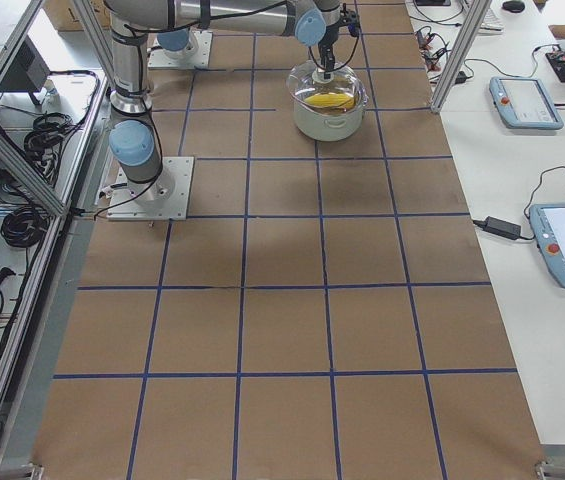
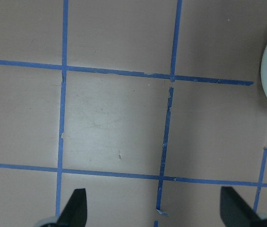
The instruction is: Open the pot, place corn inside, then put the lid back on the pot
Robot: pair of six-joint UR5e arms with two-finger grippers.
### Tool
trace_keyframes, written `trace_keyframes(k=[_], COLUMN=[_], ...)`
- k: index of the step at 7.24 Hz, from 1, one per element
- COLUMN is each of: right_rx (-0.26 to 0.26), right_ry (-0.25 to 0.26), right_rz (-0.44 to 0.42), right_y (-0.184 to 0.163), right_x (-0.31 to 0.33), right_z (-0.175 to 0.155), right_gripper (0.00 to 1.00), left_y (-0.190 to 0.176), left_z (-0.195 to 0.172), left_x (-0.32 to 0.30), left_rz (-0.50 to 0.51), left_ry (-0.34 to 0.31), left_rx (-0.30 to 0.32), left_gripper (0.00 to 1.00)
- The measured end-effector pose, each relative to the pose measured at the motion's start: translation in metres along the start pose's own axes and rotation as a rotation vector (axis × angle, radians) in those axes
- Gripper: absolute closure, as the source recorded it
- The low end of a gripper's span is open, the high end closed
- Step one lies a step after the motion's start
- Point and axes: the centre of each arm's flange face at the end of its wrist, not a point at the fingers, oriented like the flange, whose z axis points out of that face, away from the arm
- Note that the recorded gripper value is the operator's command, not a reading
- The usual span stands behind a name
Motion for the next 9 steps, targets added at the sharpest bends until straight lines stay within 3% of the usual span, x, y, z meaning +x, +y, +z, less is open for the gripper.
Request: trace_keyframes(k=[6, 9], right_rx=[0.009, 0.013], right_ry=[-0.005, -0.007], right_rz=[-0.002, -0.004], right_y=[-0.007, -0.010], right_x=[-0.002, -0.002], right_z=[0.013, 0.018], right_gripper=[0.76, 0.76], left_y=[0.002, -0.023], left_z=[0.009, 0.033], left_x=[-0.002, 0.004], left_rz=[0.014, 0.018], left_ry=[-0.004, 0.001], left_rx=[0.011, 0.001], left_gripper=[0.00, 0.00])
